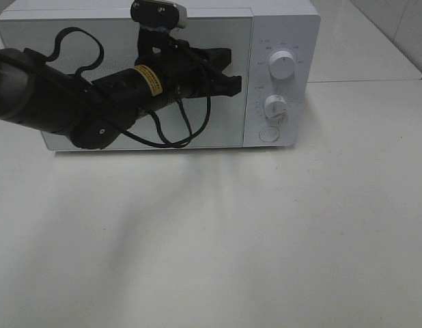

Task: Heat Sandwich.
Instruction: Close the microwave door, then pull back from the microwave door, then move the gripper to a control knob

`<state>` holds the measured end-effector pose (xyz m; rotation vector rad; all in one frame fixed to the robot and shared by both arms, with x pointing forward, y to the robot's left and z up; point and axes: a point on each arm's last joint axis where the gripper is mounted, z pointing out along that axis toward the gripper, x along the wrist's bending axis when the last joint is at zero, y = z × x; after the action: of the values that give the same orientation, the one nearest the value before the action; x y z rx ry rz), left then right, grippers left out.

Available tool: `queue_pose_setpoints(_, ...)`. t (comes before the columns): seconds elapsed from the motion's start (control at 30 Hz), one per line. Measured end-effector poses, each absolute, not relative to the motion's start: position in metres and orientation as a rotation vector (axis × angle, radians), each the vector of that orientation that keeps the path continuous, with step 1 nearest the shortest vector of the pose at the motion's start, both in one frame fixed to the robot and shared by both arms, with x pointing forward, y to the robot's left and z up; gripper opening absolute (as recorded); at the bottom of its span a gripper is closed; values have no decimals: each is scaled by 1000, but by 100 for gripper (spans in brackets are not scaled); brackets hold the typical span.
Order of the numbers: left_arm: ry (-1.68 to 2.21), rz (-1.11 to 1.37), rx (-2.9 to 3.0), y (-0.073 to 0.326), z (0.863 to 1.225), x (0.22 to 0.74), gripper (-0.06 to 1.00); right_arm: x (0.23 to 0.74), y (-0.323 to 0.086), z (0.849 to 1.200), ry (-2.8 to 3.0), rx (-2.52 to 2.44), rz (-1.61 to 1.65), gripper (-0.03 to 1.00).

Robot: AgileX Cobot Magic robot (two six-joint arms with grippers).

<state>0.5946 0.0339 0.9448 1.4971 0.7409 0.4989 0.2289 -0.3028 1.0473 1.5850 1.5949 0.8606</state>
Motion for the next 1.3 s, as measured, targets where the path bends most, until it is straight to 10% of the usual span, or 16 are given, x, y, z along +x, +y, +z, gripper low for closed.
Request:
queue_pose_setpoints(0.43,799,474,1569,68,947,551,5,229,-303,1047,1595,1585,861,76)
queue_pose_setpoints(0.7,833,455,1616,89,946,521,91,229,-303,1047,1595,1585,861,76)
queue_pose_setpoints(1.3,1060,463,2052,122,952,494,98,229,-303,1047,1595,1585,861,76)
